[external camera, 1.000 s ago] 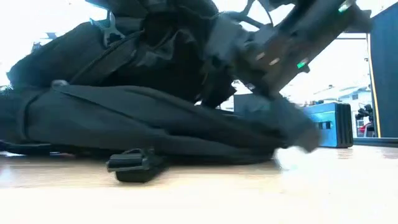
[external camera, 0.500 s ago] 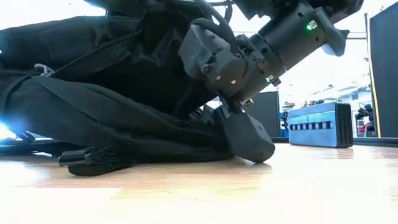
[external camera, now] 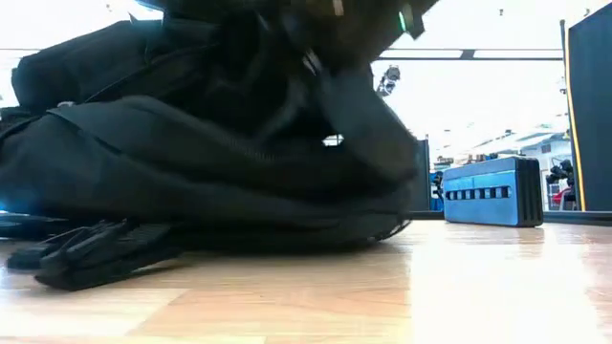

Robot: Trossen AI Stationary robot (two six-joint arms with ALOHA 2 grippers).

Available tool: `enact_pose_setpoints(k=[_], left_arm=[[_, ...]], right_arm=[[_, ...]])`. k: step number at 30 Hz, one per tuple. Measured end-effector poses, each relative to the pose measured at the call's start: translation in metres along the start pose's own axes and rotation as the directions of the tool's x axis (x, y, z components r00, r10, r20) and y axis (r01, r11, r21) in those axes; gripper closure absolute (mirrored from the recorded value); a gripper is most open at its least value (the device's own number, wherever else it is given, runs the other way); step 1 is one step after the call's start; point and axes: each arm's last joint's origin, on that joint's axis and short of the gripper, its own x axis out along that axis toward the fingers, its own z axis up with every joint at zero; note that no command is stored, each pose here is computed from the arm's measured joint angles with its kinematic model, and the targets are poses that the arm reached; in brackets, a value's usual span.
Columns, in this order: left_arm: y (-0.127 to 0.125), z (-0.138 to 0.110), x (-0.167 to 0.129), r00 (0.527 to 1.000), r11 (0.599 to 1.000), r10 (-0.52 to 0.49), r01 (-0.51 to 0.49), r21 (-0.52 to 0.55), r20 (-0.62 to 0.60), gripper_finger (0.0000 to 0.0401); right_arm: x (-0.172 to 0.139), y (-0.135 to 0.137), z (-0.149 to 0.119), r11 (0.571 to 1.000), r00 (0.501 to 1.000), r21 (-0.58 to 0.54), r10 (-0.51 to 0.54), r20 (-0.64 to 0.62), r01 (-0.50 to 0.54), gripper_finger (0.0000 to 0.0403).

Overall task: Unpack backpack
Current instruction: Remove the yellow zip bag from the black backpack

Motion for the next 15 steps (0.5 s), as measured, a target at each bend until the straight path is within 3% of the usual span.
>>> enact_pose_setpoints(k=[7, 11, 15], left_arm=[[0.000, 0.000, 0.000, 1.000, 1.000, 0.001, -0.001, -0.004, 0.003, 0.0395], [0.001, 0.000, 0.000, 1.000, 1.000, -0.001, 0.001, 0.003, -0.002, 0.0395], [0.000, -0.003, 0.000, 1.000, 1.000, -0.012, 0.012, 0.020, -0.017, 0.0395]], right_arm=[[-0.010, -0.040, 0.015, 0.966, 0.983, 0.182, 0.177, 0.053, -0.184, 0.0249], [-0.005, -0.042, 0.011, 0.950, 0.972, 0.206, 0.226, 0.071, -0.236, 0.0264], [0.015, -0.031, 0.002, 0.903, 0.940, 0.264, 0.336, 0.062, -0.340, 0.0266]])
